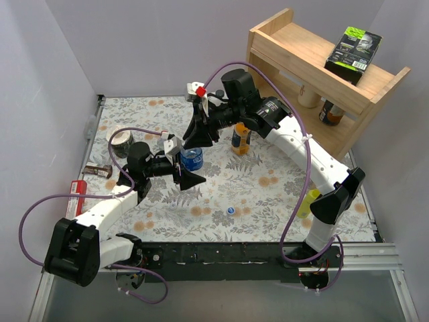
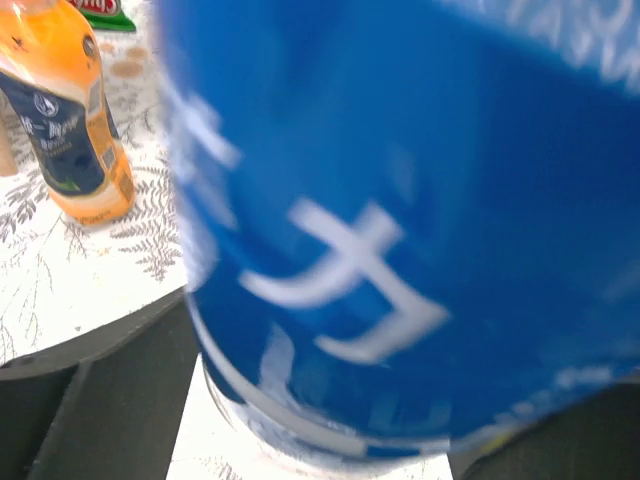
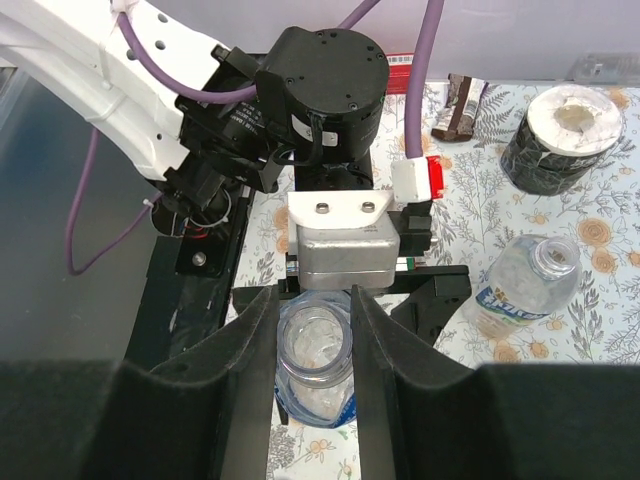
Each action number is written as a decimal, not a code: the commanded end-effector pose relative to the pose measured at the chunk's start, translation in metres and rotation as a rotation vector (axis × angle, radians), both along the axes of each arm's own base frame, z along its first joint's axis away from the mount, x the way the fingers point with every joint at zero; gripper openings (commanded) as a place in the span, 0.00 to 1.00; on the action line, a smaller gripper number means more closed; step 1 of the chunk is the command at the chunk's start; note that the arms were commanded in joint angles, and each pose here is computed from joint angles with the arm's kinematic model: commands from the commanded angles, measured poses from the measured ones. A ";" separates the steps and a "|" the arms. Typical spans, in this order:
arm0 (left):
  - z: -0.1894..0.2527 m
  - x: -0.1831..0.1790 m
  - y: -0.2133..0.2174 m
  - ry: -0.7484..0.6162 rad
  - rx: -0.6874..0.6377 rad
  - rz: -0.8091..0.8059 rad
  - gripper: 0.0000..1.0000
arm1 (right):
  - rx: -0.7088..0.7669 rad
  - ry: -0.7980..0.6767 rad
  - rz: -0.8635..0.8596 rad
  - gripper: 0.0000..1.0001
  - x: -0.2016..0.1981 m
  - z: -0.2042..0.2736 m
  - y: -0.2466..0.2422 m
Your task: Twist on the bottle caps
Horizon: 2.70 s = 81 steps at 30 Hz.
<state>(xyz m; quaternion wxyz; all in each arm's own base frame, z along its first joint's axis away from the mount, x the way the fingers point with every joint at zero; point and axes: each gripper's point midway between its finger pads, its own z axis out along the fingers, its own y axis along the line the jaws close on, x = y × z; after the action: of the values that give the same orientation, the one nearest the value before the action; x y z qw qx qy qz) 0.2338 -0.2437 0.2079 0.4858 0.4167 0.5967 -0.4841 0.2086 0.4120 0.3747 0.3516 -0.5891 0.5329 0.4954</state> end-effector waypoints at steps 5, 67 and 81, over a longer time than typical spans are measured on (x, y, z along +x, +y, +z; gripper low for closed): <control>0.011 -0.001 -0.004 -0.008 -0.039 -0.017 0.73 | 0.094 -0.062 0.015 0.01 -0.006 0.040 -0.002; -0.009 0.021 0.048 0.056 0.061 0.251 0.00 | -0.638 -0.475 0.399 0.61 -0.051 -0.312 -0.126; -0.015 0.021 0.052 0.063 0.061 0.271 0.00 | -0.674 -0.479 0.473 0.51 -0.057 -0.339 -0.117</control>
<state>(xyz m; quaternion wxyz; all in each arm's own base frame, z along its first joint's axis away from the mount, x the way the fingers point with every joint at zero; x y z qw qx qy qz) 0.2540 -0.1943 0.1805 0.4967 0.3293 0.6874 -0.4152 0.1453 0.2801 0.0316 0.1146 -0.8669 0.4355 0.2136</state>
